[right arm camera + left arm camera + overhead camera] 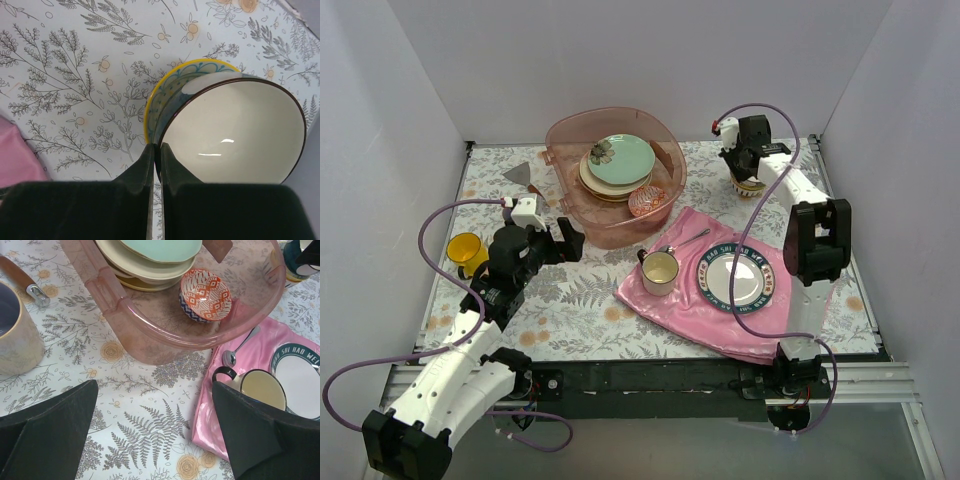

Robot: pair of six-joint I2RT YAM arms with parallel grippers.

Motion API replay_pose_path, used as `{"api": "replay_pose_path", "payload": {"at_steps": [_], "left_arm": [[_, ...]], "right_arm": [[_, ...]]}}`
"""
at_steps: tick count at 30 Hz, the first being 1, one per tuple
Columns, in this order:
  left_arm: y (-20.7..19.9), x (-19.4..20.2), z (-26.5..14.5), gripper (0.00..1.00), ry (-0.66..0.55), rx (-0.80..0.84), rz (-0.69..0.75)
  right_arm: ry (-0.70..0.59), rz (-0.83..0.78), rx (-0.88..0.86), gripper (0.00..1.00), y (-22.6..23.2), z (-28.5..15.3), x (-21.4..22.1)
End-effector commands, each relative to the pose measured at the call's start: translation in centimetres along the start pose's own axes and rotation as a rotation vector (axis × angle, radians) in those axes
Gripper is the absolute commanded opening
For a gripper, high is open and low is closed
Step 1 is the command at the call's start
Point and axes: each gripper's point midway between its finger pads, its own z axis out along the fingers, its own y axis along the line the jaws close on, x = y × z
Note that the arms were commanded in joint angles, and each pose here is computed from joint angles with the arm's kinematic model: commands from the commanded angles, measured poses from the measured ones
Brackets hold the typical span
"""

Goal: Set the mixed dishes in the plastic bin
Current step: Pick up the bowl from the center of the board.

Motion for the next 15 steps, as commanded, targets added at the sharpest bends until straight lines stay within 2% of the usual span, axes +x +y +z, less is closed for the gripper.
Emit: {"api": "replay_pose_path", "payload": {"at_steps": [1,6,13,15], "left_arm": [[0.0,-0.9,-0.2,0.98,-0.032,0.008,0.005],[0.0,-1.0,-0.2,0.98,-0.036,0.008,-0.007],[0.2,-1.4,-0.1,0.98,-0.045,0.010,-0.059],[-0.2,-1.3,-0.1,0.98,-0.037,0.034,-0.081]], "right_arm": [[-0.154,-0.050,0.082,0.01,-2.1,-3.8,-4.6],[-0.167,-0.092,0.069,0.01,-1.6,-4.8,-4.8],[-0.235,-0.217,0.011,0.01,0.7,-9.4,-5.0],[-0.233,-0.272,-0.039,0.01,2.3,-9.9,-3.8]]}}
